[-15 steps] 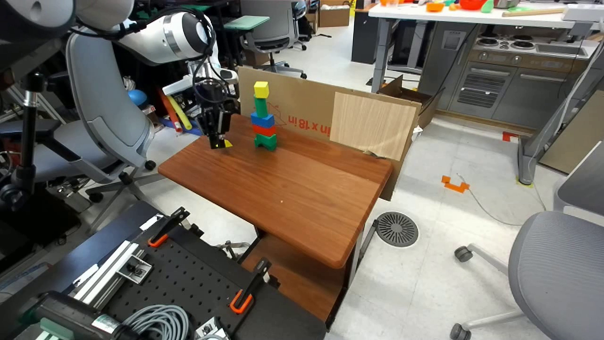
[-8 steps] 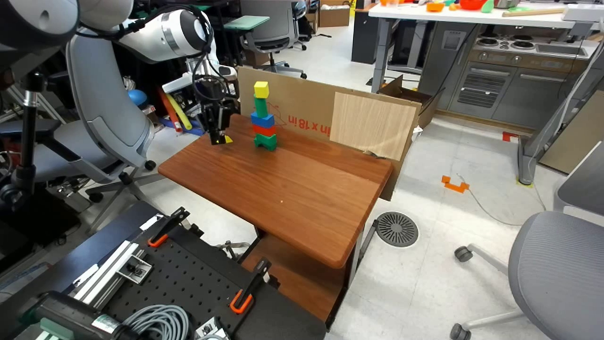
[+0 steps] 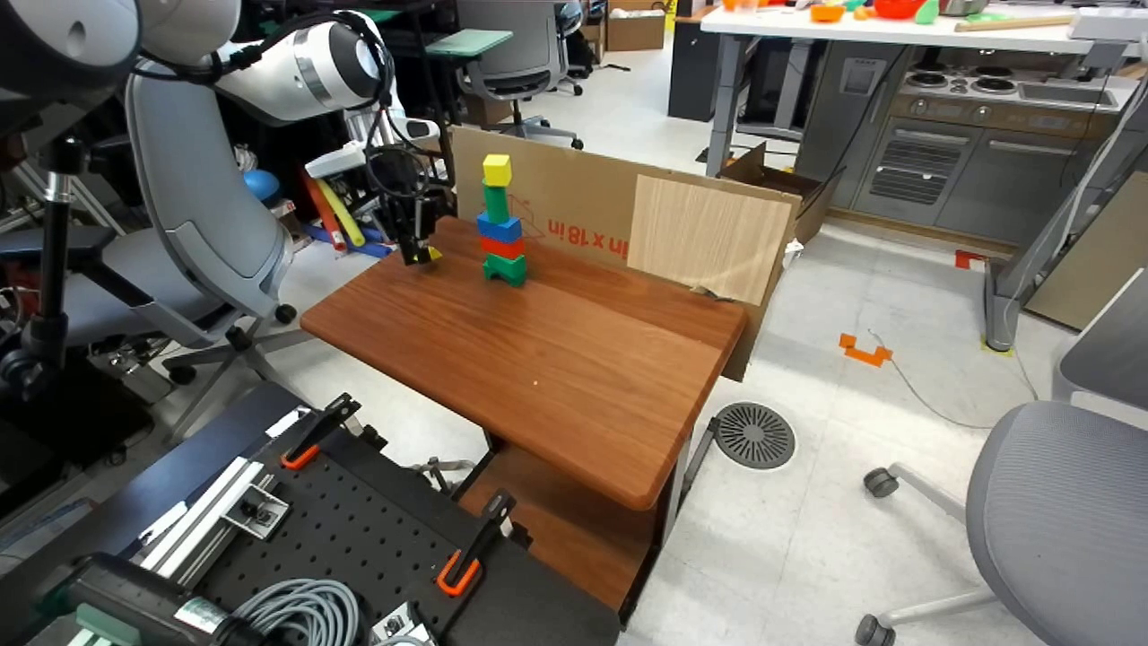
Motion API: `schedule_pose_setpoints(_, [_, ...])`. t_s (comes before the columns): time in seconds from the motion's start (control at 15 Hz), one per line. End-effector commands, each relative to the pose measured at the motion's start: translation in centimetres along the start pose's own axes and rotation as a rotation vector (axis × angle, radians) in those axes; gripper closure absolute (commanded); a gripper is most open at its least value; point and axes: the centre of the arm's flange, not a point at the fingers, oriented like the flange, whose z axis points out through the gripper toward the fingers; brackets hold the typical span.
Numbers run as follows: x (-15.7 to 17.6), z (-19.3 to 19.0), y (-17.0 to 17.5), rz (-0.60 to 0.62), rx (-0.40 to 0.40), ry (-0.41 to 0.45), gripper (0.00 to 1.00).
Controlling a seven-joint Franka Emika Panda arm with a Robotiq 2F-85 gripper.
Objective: Pick up the topmost block and put it on the table
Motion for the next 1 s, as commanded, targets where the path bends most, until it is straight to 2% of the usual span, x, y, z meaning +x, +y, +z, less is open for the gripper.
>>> schedule_pose_setpoints(0.0, [1.2,0.1,-0.8,0.005,-0.016,0.019,0.91])
schedule_pose_setpoints(0.07, [1.2,0.2,-0.9,0.004,-0.018,0.016,0.42])
schedule_pose_setpoints(0.2, [1.2,0.3,-1.0,0.0,-0.018,0.013,0.34])
schedule_pose_setpoints(0.4, [1.1,-0.2,-1.1,0.001,-0.012,0.015,0.11])
schedule_pose_setpoints(0.53, [0.2,-1.6,-0.6,0.031,0.011,0.014,0.0])
schedule_pose_setpoints(0.8, [-2.5,-6.1,1.8,0.068,0.083,0.053,0.0])
schedule_pose_setpoints(0.93, [-4.1,-9.0,3.5,0.081,0.143,0.081,0.0])
